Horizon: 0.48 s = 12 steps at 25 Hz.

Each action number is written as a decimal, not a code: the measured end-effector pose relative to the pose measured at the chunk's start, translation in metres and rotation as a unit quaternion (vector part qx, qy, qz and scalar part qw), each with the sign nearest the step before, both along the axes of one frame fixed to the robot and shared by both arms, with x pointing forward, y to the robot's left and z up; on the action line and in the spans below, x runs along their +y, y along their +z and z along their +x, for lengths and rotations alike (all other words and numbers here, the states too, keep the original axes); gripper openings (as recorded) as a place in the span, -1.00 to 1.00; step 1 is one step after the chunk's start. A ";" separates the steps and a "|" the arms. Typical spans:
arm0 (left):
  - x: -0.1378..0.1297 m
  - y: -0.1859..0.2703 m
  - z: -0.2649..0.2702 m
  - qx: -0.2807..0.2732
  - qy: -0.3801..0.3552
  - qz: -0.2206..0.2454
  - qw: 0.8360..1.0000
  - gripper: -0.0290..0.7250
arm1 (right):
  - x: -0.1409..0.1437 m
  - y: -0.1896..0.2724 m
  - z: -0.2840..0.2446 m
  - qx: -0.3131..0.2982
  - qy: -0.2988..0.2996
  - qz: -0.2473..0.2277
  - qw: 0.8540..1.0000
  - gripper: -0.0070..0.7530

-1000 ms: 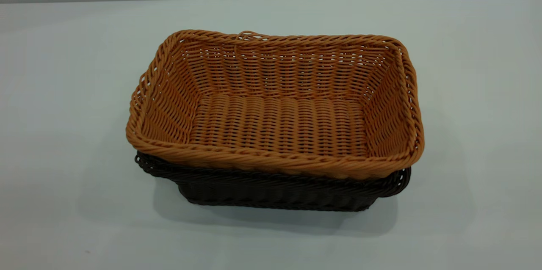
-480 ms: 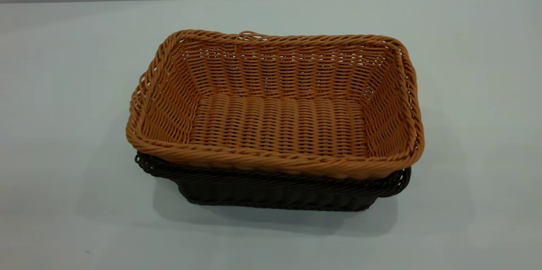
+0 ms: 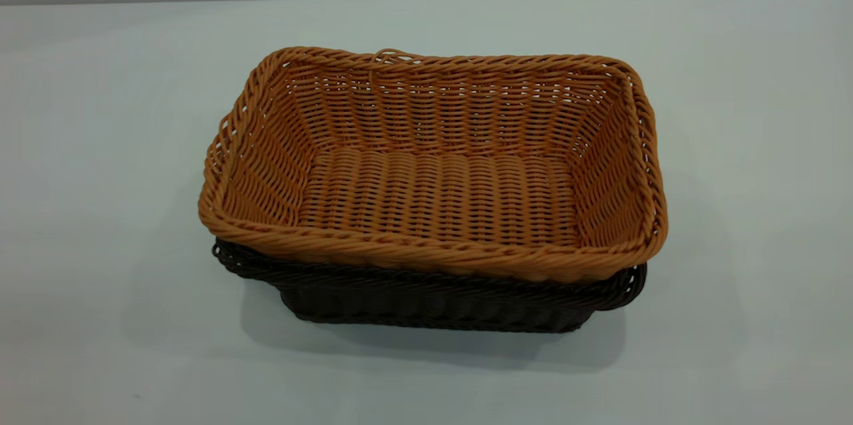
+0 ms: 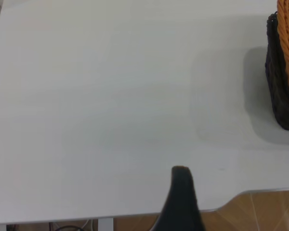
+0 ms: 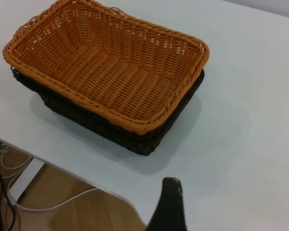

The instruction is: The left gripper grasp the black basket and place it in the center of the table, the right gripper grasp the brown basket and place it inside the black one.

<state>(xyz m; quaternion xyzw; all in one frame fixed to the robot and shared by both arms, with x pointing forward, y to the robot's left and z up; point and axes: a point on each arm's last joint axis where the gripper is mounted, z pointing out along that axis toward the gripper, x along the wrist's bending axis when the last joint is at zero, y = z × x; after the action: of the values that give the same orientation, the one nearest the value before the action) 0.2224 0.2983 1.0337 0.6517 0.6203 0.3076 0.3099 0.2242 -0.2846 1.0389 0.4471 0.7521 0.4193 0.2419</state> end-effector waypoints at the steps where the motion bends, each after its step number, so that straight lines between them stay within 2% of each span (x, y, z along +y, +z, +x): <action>1: 0.000 0.000 0.000 0.000 0.000 0.000 1.000 0.52 | 0.000 0.000 0.000 0.000 -0.009 0.000 1.000 0.56; 6: 0.000 0.000 0.000 0.000 0.000 0.000 1.000 0.52 | -0.001 0.000 0.004 0.001 -0.107 -0.005 0.994 0.53; 12: 0.000 0.000 0.000 -0.001 0.000 0.000 1.000 0.52 | -0.010 -0.002 0.006 0.012 -0.232 0.014 0.973 0.46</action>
<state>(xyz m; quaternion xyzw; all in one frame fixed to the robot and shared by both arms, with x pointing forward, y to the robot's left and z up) 0.2225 0.2983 1.0338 0.6512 0.6204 0.3078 0.3104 0.2306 -0.2943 1.0372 0.6177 0.6248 0.3567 0.3176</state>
